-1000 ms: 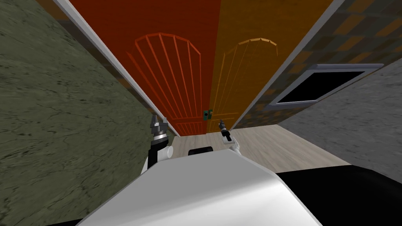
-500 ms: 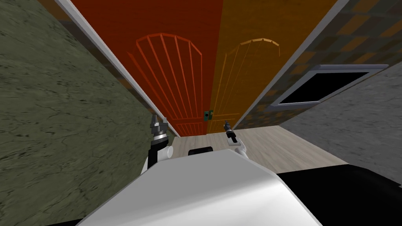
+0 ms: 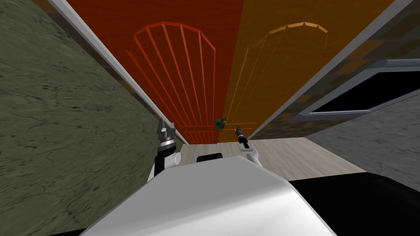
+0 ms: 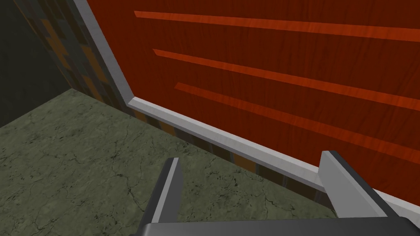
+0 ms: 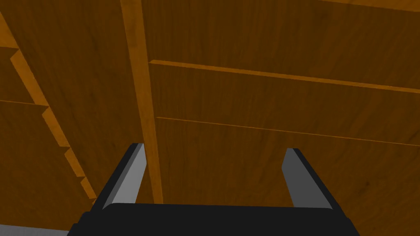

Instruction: Pull the door open

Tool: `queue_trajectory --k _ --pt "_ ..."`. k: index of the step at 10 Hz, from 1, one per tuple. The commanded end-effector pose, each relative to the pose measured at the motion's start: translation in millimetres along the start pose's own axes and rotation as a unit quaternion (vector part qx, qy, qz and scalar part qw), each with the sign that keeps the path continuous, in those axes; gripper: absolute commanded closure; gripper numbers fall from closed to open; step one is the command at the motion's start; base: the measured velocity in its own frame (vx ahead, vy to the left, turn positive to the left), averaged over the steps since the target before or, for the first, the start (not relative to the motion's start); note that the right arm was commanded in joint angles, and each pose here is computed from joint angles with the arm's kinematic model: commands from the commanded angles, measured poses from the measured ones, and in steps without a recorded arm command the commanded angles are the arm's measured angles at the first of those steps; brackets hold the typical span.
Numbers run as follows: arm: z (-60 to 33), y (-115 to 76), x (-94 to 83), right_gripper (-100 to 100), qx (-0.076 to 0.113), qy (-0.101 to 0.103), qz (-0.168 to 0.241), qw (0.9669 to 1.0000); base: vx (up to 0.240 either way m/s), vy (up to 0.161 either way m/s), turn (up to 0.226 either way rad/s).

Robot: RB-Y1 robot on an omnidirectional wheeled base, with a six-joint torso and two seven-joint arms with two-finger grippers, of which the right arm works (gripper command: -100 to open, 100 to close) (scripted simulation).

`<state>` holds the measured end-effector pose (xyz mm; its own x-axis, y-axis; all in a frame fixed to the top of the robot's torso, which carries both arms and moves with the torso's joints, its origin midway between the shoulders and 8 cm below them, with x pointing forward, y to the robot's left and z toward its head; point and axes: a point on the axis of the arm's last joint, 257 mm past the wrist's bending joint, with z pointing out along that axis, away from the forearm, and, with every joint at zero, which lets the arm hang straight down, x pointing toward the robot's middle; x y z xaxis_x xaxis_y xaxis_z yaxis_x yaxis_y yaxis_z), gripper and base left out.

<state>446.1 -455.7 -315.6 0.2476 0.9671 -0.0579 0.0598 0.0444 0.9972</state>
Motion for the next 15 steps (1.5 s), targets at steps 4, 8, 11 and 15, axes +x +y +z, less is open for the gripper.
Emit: queue_trajectory --k 4,8,11,15 --pt "16.3 23.6 57.5 -100 -0.029 0.041 0.023 0.9984 0.225 0.09 0.192" --pt "16.3 22.4 50.9 100 -0.025 0.036 0.021 0.9988 0.001 0.004 0.007" --pt "16.3 22.4 50.9 100 -0.025 0.036 0.021 0.9988 -0.007 -0.005 0.001" --pt "10.7 1.9 14.3 100 -0.002 0.012 0.011 0.9999 -0.117 -0.07 -0.135"
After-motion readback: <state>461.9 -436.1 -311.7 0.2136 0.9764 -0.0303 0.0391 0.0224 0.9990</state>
